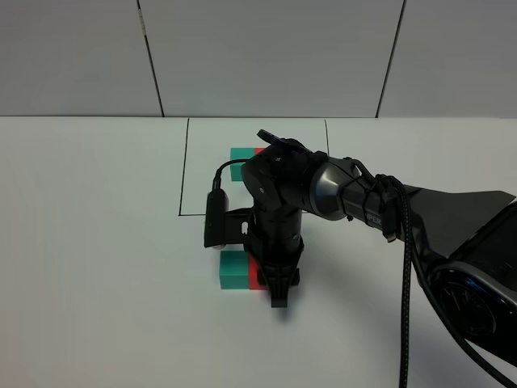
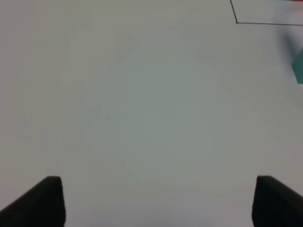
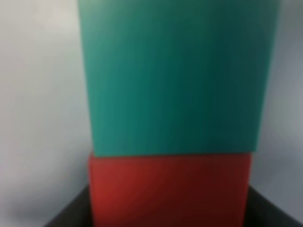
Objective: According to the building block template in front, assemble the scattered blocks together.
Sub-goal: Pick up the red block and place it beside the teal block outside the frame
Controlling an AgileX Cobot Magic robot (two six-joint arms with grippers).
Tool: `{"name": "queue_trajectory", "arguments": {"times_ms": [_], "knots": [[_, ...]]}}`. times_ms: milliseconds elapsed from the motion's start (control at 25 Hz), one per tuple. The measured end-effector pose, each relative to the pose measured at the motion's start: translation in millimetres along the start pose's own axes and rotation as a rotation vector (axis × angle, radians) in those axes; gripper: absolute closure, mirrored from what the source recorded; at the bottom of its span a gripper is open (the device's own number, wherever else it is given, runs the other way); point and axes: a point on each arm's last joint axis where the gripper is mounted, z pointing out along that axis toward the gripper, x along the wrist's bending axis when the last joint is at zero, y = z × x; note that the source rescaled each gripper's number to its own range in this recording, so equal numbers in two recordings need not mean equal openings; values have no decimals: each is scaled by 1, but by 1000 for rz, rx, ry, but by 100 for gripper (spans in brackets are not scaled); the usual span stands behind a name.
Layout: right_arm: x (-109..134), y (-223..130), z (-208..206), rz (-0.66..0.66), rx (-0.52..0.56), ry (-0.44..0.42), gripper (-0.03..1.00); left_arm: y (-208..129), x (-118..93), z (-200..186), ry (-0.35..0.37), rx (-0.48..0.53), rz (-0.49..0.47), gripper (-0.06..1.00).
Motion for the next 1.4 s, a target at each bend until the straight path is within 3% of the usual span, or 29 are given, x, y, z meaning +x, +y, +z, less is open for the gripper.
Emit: {"name": "queue_trajectory", "arguments": {"times_ms": [120,160,240,400,920,1400], "knots": [[-1,1,-1,1,-10,-10,21,0,0,0,0,0,0,6],[-2,1,-1,1,-11,-12,12,0,0,0,0,0,0,6],[-2,1,-1,1,-11,-12,4,0,0,0,0,0,0,6],[-2,1,-1,6,-12,-11,0,0,0,0,0,0,0,6],[0,-3,-7,31,14,8,0,0,0,0,0,0,0,6],[-1,-17,-60,81,14,-8,0,0,0,0,0,0,0,6]]}}
